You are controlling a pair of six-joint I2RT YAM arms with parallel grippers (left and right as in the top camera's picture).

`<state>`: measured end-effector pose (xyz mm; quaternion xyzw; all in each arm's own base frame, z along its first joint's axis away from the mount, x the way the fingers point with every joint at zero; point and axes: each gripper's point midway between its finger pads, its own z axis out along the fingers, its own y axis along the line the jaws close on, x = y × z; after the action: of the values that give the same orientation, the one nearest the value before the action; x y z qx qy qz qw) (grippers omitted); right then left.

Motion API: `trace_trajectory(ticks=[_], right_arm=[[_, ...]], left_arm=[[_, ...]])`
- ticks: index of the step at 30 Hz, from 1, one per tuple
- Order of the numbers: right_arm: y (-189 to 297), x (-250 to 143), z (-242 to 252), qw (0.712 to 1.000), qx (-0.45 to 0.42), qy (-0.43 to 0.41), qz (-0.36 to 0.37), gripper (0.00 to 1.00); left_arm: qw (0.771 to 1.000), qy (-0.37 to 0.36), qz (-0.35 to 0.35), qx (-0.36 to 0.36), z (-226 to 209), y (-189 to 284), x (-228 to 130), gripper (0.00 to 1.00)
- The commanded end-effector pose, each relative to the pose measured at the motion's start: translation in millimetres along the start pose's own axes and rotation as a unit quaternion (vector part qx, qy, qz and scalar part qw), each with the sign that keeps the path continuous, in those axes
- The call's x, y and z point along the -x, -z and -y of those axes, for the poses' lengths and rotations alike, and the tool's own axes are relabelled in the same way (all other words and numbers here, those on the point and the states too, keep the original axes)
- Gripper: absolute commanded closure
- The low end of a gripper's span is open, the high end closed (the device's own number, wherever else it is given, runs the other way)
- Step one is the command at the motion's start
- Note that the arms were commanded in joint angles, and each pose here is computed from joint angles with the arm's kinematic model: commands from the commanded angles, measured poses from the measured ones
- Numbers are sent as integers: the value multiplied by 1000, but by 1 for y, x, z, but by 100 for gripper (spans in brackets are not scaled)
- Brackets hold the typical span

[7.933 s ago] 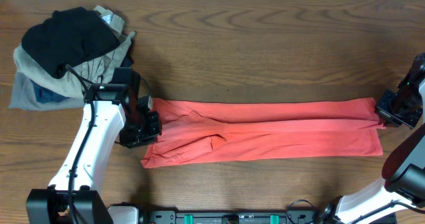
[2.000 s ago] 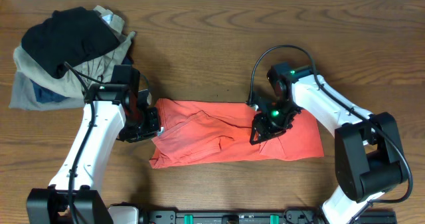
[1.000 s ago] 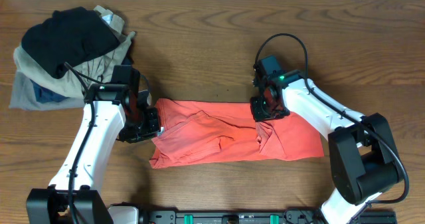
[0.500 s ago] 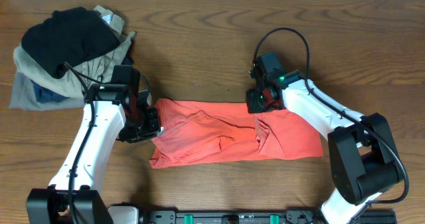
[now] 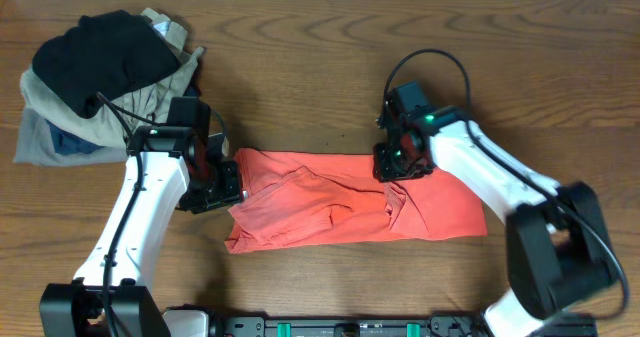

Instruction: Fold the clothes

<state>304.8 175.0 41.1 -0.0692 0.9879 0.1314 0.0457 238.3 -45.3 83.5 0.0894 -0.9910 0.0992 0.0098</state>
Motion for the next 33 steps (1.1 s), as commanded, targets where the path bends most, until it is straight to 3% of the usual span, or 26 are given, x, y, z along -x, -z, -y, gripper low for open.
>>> trace_trajectory(ticks=[1,4,9,10,16,26,30,33], right_arm=[[59,27,-3,996,3,8,91,56],[86,26,6,993,-9,1,120,59],[83,-8,25,997,-40,-23,56,87],[79,-16,31,997,-56,-37,39,89],[43,-48,60,986,-119,-117,-31,91],[-26,-73,12,990,-18,-86,-109,92],[-36,-70,2,992,-9,-69,-103,89],[-34,-65,3,993,-11,-69,-93,81]], left_arm=[[1000,-11,-5,5,-3,-5,1,51],[1000,-15,-14,4,-2,-9,1,50],[1000,-14,-17,4,-3,-14,4,50],[1000,-13,-17,4,-3,-14,4,50],[1000,-14,-18,-8,2,-14,4,43],[1000,-14,-18,-9,2,-14,4,42],[1000,-14,-19,-9,2,-14,4,38],[1000,-14,-19,-9,2,-14,4,38]])
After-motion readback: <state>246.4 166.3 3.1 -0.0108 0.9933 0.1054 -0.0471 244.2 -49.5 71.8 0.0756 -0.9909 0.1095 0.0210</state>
